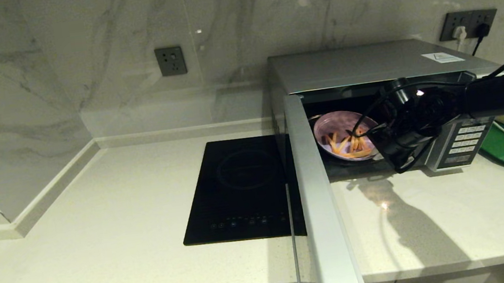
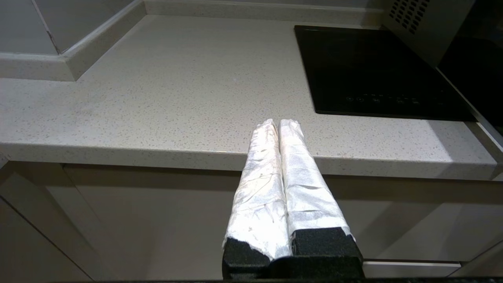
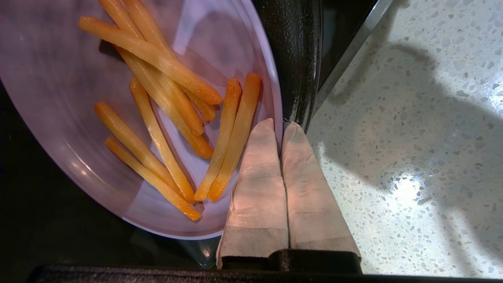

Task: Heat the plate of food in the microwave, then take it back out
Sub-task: Put the plate in the microwave oven, then close the microwave oven

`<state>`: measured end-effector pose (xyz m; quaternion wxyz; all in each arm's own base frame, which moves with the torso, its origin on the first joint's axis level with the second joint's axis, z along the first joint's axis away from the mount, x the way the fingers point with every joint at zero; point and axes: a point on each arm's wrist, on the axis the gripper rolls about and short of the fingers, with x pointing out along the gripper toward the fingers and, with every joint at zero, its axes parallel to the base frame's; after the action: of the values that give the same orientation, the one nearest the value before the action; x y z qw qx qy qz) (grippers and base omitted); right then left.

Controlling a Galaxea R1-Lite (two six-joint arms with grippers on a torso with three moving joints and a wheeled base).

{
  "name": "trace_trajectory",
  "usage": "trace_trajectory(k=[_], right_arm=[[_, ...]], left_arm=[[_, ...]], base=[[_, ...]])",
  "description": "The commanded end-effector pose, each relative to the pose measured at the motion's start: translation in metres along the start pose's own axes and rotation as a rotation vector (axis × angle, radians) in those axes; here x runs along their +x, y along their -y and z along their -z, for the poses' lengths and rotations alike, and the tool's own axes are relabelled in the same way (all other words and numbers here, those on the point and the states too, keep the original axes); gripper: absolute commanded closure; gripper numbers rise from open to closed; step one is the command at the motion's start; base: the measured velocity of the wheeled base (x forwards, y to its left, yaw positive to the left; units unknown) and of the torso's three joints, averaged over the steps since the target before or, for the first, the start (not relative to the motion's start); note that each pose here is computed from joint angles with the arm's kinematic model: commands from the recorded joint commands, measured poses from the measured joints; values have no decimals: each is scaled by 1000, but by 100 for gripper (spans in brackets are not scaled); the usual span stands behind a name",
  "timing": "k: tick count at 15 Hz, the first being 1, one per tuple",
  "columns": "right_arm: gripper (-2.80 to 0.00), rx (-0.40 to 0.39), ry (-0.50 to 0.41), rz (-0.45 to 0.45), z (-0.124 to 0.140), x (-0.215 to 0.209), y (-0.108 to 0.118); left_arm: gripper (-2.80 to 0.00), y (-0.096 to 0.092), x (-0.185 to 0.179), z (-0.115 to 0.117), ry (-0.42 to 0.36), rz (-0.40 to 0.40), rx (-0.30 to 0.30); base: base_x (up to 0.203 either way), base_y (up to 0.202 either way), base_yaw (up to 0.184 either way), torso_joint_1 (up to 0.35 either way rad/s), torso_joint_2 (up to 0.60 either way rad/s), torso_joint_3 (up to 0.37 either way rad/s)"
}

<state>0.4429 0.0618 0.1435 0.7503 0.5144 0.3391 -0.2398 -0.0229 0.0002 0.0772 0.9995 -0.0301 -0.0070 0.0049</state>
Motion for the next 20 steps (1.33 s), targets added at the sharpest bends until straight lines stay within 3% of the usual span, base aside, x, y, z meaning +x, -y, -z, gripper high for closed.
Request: trace_trajectory(k=[1,2,3,9,13,16,18,19,20], right_arm=[[0,7,3,-7,-1,-2,-2],[0,7,5,-9,-1,-2,-3],[-280,3,5,-9,-1,-3,-3],[-280,-7,20,-67,-6,-28,-12],[-280,-16,19,-127,-10,-73,-13],[-280,-66,-24,-160,-9,-114,1],[-280,-99,-48,-136,-3,-133,21],[0,-124,-63,-133,1,-145,32],[0,-161,-80,-154,3,-162,41]], left_arm=[[0,0,0,0,0,-1,-1],[0,0,0,0,0,-1,-1],[0,0,0,0,0,-1,-1],[0,0,0,0,0,-1,-1],[0,0,0,0,0,-1,-1],[0,0,0,0,0,-1,-1],[0,0,0,0,0,-1,-1],[0,0,0,0,0,-1,-1],[0,0,0,0,0,-1,-1]], base=[[0,0,0,0,0,0],[0,0,0,0,0,0],[0,0,0,0,0,0],[0,0,0,0,0,0],[0,0,0,0,0,0],[0,0,0,0,0,0],[0,0,0,0,0,0],[0,0,0,0,0,0],[0,0,0,0,0,0]])
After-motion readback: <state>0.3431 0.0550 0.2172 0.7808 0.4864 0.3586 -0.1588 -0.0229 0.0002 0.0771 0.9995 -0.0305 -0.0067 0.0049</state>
